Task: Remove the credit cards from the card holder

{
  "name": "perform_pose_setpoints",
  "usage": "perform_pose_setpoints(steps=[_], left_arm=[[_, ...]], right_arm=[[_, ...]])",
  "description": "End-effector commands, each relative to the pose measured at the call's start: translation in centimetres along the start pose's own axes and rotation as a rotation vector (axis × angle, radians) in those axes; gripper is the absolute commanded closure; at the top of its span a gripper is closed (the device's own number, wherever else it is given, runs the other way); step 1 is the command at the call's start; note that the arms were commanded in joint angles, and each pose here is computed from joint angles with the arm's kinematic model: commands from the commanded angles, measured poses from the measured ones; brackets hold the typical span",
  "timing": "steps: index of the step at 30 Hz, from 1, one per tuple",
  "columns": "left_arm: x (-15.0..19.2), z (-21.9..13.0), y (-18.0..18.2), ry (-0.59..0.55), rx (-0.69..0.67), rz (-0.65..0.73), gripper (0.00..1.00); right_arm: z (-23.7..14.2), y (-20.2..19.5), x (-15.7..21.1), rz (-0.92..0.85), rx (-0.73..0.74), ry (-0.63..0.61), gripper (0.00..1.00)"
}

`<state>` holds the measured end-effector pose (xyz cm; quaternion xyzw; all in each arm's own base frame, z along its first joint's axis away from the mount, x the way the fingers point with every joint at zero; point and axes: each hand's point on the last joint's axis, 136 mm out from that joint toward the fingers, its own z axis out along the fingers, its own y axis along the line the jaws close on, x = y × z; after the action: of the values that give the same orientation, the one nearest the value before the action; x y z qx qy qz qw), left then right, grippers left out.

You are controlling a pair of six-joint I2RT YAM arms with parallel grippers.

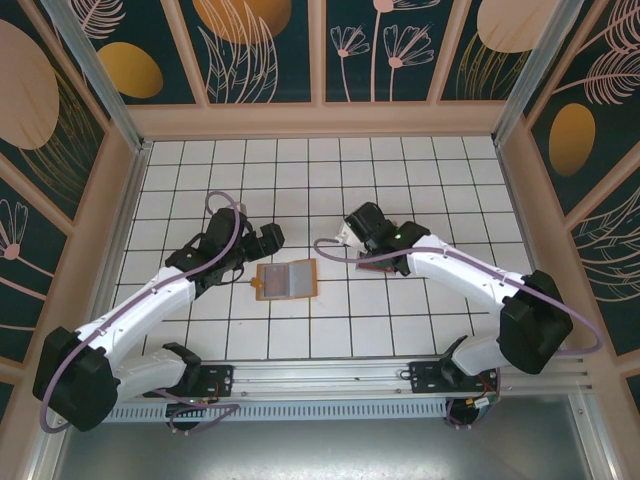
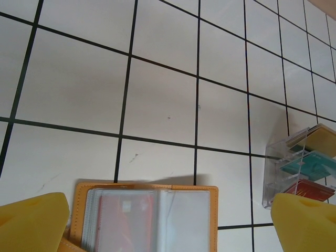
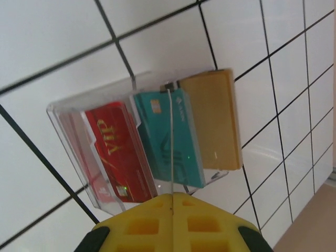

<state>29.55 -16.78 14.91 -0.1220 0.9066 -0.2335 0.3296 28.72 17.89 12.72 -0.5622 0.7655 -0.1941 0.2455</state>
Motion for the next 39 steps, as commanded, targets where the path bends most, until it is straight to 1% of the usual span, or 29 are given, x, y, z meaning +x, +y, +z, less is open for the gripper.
perform_pose_setpoints(steps=[1, 9, 16, 21, 22, 23, 25, 26, 30, 33, 36, 39], left_arm=[[-0.3, -0.3, 0.3, -0.027, -0.007, 0.011, 0.01], [-0.2, -0.3, 0.5, -0.022, -0.016, 0.015, 0.02], [0.2, -0.2, 1.0, -0.017, -0.025, 0.015, 0.01], [0.3, -0.1, 1.0, -0.014, -0.024, 0.017, 0.01], [0.3, -0.1, 1.0, -0.015, -0.023, 0.019, 0.02], [0.2, -0.2, 0.9, -0.017, -0.023, 0.019, 0.02], [0.2, -0.1, 1.0, -0.019, -0.024, 0.018, 0.02], [0.2, -0.1, 1.0, -0.017, -0.024, 0.019, 0.01], [0.3, -0.1, 1.0, -0.016, -0.022, 0.019, 0.02], [0.3, -0.1, 1.0, -0.015, -0.022, 0.019, 0.02], [0.3, -0.1, 1.0, -0.013, -0.024, 0.020, 0.02], [0.4, -0.1, 1.1, -0.011, -0.024, 0.020, 0.02]], right_arm=[[0.7, -0.2, 0.5, -0.076, 0.050, 0.029, 1.00], [2.6, 0.5, 0.8, -0.114, 0.059, 0.044, 1.00], [3.1, 0.4, 0.5, -0.143, 0.062, 0.043, 1.00], [3.4, 0.7, 0.1, -0.102, 0.037, 0.027, 1.00], [3.4, 0.5, 0.3, -0.096, 0.048, 0.032, 0.97], [3.5, 0.4, 0.3, -0.089, 0.056, 0.035, 0.90], [3.8, -0.1, 0.6, -0.070, 0.079, 0.048, 0.77], [3.9, -0.5, 0.7, -0.057, 0.099, 0.054, 0.76], [4.5, -2.1, 1.2, 0.011, 0.163, 0.085, 0.76], [4.4, -3.1, 0.9, 0.091, 0.183, 0.079, 0.76], [3.9, -3.9, 0.4, 0.183, 0.168, 0.069, 0.77], [2.6, -4.1, -1.2, 0.280, 0.117, 0.008, 0.77]])
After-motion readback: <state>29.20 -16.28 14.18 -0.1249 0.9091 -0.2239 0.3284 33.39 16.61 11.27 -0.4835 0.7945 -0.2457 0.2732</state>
